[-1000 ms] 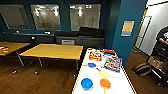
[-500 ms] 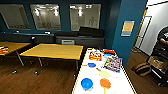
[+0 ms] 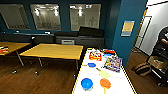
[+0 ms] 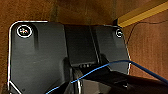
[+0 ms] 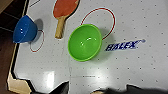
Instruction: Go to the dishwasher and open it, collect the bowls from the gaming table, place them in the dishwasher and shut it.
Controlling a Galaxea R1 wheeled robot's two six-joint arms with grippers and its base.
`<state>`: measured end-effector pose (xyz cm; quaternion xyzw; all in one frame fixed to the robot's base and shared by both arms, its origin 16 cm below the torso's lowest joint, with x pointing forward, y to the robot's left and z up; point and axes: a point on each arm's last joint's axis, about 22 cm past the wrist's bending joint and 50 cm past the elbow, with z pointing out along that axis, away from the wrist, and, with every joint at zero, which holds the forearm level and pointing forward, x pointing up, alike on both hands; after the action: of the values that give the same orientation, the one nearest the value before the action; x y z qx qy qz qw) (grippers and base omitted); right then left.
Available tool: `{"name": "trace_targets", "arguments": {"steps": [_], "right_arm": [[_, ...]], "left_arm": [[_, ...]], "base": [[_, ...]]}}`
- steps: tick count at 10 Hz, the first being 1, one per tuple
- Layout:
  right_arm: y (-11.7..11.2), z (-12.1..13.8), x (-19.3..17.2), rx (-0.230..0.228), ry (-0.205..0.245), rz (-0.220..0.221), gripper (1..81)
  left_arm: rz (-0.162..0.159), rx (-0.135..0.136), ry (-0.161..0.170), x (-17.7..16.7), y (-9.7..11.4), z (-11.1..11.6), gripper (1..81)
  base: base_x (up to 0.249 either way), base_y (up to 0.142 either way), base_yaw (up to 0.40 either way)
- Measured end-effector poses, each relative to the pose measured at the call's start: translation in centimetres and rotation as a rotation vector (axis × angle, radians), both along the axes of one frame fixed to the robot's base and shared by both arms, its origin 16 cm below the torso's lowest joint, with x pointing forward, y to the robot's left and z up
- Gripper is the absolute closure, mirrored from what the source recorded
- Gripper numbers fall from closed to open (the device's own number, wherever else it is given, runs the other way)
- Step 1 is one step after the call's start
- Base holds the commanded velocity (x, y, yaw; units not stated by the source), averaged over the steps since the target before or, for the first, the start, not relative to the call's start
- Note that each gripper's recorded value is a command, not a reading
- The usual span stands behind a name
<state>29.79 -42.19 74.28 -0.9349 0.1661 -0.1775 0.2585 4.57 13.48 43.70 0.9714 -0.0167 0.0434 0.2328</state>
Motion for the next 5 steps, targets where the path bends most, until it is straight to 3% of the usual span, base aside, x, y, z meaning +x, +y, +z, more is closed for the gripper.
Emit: {"name": "trace_targets", "arguments": {"steps": [1,3,5], "right_arm": [[0.5,0.1,1.2,0.009,-0.023,-0.005,1.0],[1.1,-0.5,2.1,0.033,-0.008,-0.039,1.0],[-0.5,-1.4,2.8,0.069,0.053,-0.166,1.0]], "left_arm": [[0.0,0.0,0.0,0.0,0.0,0.0,1.0],[0.0,0.0,0.0,0.0,0.0,0.0,1.0],[0.0,-0.001,-0.001,0.0,0.0,0.0,1.0]], "base": [[0.0,0.0,0.0],[0.0,0.0,0.0],[0.0,0.0,0.0]]}}
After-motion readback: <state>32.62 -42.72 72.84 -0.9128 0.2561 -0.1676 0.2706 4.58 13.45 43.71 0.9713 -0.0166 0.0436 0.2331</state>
